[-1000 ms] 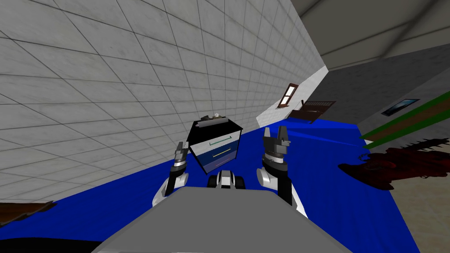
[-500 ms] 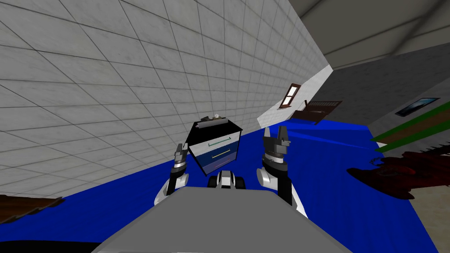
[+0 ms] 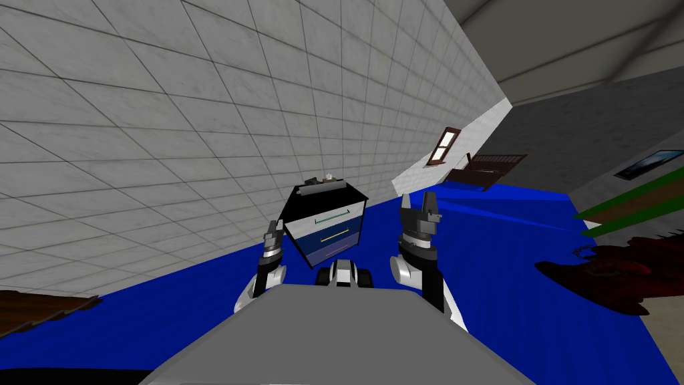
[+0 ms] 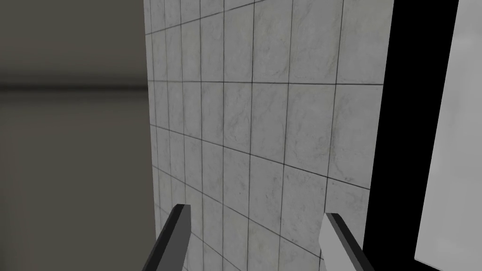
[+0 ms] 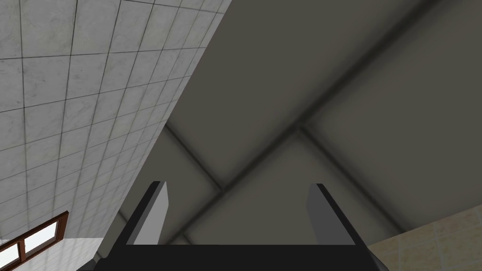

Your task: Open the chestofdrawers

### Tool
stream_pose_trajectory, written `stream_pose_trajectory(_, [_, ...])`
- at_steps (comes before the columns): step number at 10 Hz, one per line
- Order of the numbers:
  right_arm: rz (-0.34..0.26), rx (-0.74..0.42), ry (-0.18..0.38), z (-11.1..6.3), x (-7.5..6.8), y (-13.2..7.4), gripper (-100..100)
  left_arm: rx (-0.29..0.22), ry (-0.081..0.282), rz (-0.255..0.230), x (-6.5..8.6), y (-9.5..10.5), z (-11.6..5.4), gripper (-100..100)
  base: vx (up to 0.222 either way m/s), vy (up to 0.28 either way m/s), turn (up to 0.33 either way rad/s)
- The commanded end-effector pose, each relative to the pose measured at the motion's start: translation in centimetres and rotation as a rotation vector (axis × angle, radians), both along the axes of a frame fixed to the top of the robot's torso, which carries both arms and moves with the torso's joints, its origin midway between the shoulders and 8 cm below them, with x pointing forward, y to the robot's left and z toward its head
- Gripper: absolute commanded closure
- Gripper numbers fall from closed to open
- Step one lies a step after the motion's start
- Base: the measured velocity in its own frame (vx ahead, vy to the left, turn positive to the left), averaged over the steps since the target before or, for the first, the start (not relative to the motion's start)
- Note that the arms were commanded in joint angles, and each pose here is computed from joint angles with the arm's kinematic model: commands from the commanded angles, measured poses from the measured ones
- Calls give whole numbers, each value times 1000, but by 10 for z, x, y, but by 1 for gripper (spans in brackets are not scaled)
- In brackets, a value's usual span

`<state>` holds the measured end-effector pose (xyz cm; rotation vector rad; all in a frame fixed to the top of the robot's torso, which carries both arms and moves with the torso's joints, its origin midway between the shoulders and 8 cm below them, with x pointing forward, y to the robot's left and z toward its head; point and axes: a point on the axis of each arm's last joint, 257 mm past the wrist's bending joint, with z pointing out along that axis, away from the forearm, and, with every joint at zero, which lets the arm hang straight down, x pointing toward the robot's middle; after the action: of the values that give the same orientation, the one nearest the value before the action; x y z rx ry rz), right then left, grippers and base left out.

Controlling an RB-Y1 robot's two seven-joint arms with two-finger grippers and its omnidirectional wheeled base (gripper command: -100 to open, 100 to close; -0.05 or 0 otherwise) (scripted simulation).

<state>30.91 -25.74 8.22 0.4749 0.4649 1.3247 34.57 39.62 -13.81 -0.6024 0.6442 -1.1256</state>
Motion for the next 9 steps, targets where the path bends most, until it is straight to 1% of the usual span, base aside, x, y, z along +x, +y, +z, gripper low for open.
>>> stream_pose_trajectory(1, [0, 0, 0, 0, 0, 0, 0, -26, 42, 9, -1, 1, -26, -100, 34, -45, 37])
stream_pose_trajectory(2, [0, 0, 0, 0, 0, 0, 0, -29, 54, 12, -1, 2, -31, -100, 40, -51, 44])
stream_pose_trajectory(3, [0, 0, 0, 0, 0, 0, 0, -30, 56, 12, -1, 3, -32, -100, 17, -34, -8])
stream_pose_trajectory(4, [0, 0, 0, 0, 0, 0, 0, -36, 49, 17, -3, 4, -36, -100, 28, -56, 48])
stream_pose_trajectory(5, [0, 0, 0, 0, 0, 0, 0, -39, 60, 20, -3, 5, -41, -100, 39, -60, 35])
stream_pose_trajectory(6, [0, 0, 0, 0, 0, 0, 0, -45, 54, 24, -5, 6, -46, -100, 23, -94, 39])
stream_pose_trajectory(7, [0, 0, 0, 0, 0, 0, 0, -48, 65, 27, -6, 7, -50, -100, 31, -97, 36])
stream_pose_trajectory(8, [0, 0, 0, 0, 0, 0, 0, -53, 56, 28, -7, 7, -53, -100, 61, -80, 66])
stream_pose_trajectory(9, [0, 0, 0, 0, 0, 0, 0, -57, 70, 32, -8, 8, -59, -100, 39, -58, 43])
